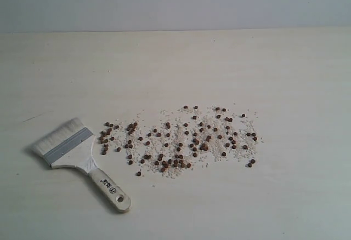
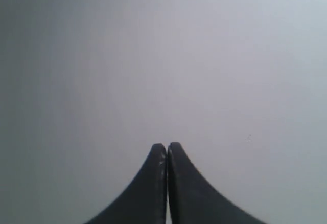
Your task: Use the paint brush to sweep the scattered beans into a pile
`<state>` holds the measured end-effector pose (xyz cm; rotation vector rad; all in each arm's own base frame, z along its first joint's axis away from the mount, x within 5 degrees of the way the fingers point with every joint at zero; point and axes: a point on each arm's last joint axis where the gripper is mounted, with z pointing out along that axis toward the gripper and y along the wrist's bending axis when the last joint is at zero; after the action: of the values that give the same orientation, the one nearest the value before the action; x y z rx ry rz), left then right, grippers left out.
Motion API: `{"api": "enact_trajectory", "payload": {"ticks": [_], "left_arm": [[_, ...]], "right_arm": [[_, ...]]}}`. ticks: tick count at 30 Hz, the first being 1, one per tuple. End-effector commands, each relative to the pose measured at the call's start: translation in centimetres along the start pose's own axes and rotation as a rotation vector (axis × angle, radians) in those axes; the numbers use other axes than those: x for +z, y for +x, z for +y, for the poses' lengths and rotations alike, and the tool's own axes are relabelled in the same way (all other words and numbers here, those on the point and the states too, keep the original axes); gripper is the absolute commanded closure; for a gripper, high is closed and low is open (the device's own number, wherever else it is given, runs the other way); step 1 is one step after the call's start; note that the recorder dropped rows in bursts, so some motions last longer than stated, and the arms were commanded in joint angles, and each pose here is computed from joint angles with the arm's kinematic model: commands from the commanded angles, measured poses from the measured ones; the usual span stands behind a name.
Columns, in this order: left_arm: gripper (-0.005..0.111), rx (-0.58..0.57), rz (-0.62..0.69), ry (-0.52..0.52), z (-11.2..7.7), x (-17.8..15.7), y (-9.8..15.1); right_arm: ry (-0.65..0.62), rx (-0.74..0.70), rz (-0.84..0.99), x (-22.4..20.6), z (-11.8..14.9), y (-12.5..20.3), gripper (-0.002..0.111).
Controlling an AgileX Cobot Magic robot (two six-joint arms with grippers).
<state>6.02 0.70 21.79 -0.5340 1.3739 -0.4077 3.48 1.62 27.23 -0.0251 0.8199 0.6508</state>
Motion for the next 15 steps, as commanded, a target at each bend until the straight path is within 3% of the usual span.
{"api": "enact_trajectory", "payload": {"ticks": [1,2,4,7,9,10,15], "left_arm": [[0.107,0.009,0.002,-0.003,0.1,0.0,0.1],[0.107,0.009,0.002,-0.003,0.1,0.0,0.1],[0.107,0.009,0.002,-0.003,0.1,0.0,0.1],[0.107,0.009,0.002,-0.003,0.1,0.0,0.1],[0.107,0.009,0.002,-0.003,0.1,0.0,0.1],[0.107,0.009,0.002,-0.003,0.1,0.0,0.1],[0.107,0.009,0.002,-0.003,0.1,0.0,0.1]], "right_arm": [[0.181,-0.003,0.188,0.1,-1.6,1.5,0.108],[0.287,-0.070,0.248,1.0,-2.4,1.3,0.108],[0.353,-0.088,0.330,3.2,-2.8,1.1,0.108],[0.327,-0.154,0.428,6.2,-2.7,1.2,0.108],[0.290,-0.174,0.689,10.2,-2.4,2.0,0.108],[0.251,-0.152,0.905,13.0,-2.2,3.3,0.108],[0.186,-0.150,1.539,18.7,-3.9,9.2,0.108]]}}
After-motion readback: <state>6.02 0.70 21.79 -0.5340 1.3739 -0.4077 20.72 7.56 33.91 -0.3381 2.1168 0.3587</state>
